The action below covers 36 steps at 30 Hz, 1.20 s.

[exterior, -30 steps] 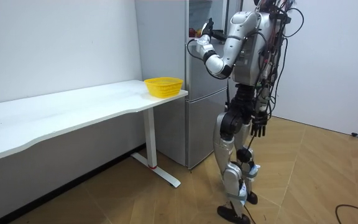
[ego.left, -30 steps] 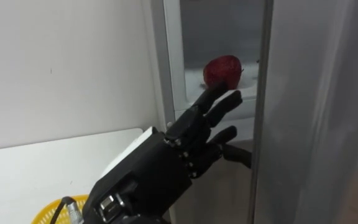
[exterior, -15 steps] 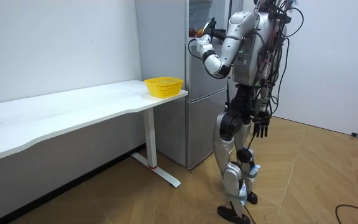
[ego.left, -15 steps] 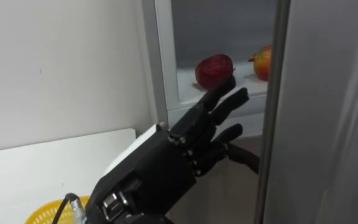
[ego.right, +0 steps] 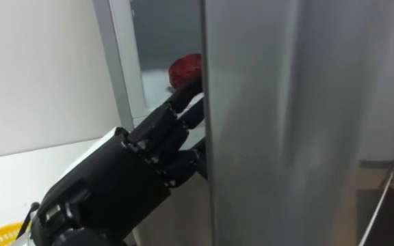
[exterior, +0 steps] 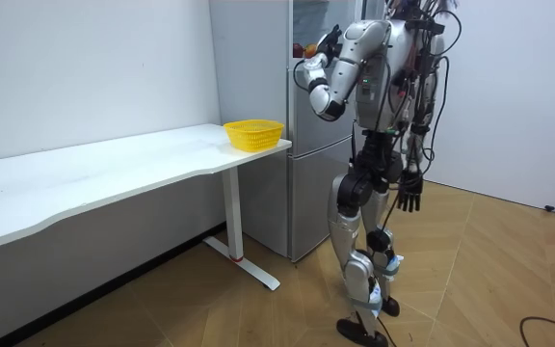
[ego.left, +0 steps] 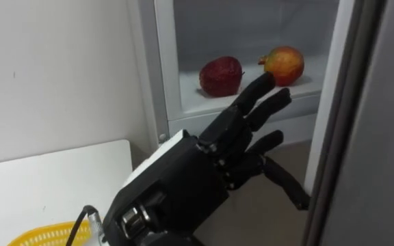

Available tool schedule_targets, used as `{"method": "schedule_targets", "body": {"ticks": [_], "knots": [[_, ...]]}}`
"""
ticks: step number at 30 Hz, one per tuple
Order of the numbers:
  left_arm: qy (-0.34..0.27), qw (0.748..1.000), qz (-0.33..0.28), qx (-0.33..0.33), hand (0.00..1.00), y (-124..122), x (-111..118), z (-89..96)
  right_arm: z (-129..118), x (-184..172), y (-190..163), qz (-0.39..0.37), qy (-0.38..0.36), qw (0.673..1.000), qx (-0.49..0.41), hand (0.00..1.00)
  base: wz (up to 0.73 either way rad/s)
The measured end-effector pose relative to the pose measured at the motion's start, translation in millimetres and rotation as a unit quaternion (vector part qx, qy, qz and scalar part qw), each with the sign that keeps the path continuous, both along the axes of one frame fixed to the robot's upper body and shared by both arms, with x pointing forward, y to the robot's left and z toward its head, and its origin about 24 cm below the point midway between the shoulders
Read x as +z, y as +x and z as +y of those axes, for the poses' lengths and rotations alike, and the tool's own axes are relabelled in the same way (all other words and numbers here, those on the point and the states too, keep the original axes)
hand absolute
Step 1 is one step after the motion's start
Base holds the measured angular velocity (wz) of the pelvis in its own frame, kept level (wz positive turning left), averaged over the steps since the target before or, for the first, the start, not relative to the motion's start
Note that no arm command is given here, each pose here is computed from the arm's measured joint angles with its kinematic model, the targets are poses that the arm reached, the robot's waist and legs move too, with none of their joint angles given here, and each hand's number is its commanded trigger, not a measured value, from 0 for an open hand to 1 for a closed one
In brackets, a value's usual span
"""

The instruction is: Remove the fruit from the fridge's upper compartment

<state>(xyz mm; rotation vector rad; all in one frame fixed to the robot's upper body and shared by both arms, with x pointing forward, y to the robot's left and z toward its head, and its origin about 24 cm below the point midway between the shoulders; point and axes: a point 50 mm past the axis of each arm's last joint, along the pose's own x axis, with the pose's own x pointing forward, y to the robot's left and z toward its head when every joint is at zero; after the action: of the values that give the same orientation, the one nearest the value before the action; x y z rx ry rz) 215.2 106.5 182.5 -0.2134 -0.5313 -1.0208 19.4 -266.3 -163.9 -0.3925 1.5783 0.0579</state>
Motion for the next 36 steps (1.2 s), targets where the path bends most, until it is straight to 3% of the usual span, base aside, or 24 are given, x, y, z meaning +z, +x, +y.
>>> {"method": "schedule_targets", "body": {"ticks": [22,36], "knots": [[0.012,0.998,-0.007,-0.057,0.0,-3.7,2.2,-18.9,-3.2,0.6,-15.4,0.007,-0.002,0.999,-0.052,0.0,-0.08],[-0.001,0.998,-0.003,-0.07,0.0,-3.6,2.6,-19.4,-8.6,2.4,-13.6,-0.008,-0.006,0.997,-0.078,0.0,-0.04]]}}
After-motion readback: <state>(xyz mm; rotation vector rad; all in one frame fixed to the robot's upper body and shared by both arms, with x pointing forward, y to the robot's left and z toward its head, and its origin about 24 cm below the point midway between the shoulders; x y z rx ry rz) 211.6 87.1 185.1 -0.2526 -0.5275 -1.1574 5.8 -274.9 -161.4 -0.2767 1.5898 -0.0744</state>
